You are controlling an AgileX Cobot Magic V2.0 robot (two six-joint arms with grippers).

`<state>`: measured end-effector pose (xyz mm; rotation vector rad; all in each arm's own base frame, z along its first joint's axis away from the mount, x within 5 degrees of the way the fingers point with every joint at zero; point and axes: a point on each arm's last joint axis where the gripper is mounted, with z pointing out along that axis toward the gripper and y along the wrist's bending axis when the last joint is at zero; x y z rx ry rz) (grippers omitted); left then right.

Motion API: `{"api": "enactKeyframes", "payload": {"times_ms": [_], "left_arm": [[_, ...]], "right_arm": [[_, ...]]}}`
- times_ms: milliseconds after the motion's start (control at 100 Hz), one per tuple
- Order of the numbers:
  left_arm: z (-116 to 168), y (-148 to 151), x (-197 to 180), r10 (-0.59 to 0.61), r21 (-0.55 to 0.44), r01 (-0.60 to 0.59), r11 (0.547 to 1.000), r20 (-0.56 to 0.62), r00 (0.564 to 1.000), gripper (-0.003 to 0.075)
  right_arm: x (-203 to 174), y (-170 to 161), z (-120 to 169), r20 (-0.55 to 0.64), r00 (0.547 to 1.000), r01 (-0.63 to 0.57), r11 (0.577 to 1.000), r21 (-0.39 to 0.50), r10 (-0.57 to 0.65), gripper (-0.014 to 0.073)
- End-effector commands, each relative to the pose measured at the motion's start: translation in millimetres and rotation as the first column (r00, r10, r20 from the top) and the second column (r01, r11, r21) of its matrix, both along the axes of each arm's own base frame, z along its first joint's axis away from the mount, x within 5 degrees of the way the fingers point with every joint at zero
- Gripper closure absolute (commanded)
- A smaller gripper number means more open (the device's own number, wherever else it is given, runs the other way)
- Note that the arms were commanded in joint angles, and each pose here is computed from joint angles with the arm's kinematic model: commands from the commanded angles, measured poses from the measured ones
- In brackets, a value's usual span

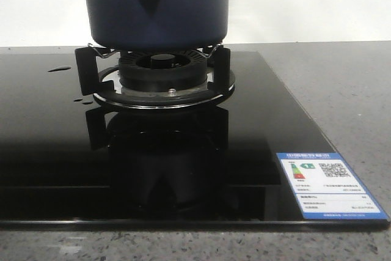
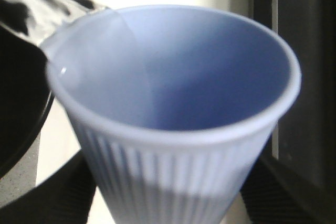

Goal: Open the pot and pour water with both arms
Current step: 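Tilt the cup with the right gripper to pour water into the pot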

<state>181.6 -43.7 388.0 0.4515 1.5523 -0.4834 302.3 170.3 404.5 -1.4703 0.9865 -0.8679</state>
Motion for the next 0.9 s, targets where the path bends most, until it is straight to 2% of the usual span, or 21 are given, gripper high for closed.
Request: {"api": "enactKeyframes", "payload": {"times_ms": [0,120,380,590,730,890], "left_arm": [[19.0,-1.9,-6.1,-0.010,-0.080,0.014,0.997,0.058,0.998,0.0425],[19.0,-1.9,-6.1,-0.010,-0.080,0.014,0.997,0.058,0.998,0.0425],[19.0,-1.9,-6.1,-0.010,-0.080,0.014,0.997,0.058,0.998,0.0425],[19.0,-1.9,-6.1,-0.010,-0.080,0.014,0.997,0.058,0.998,0.0425],[19.0,-1.9,-6.1,-0.010,-0.080,0.014,0.997,0.058,0.998,0.0425],[19.0,-1.9,-6.1,-0.010,-0.080,0.014,0.997,0.058,0.998,0.0425]], "right_arm": [[-10.9,-4.4,28.9,0.096,0.995,-0.031,0.999,0.019,0.029,0.0298],[-10.8,-4.6,29.5,0.119,0.992,-0.030,0.999,-0.021,0.033,0.0298],[-9.5,-7.4,31.6,0.210,0.977,0.012,0.982,-0.190,0.028,0.0298],[-8.4,-10.3,32.6,0.244,0.970,0.055,0.966,-0.252,0.009,0.0298],[-8.5,-10.3,34.9,0.305,0.952,0.077,0.934,-0.348,0.035,0.0298],[-8.6,-10.2,36.4,0.343,0.937,0.096,0.907,-0.410,0.056,0.0298]]}}
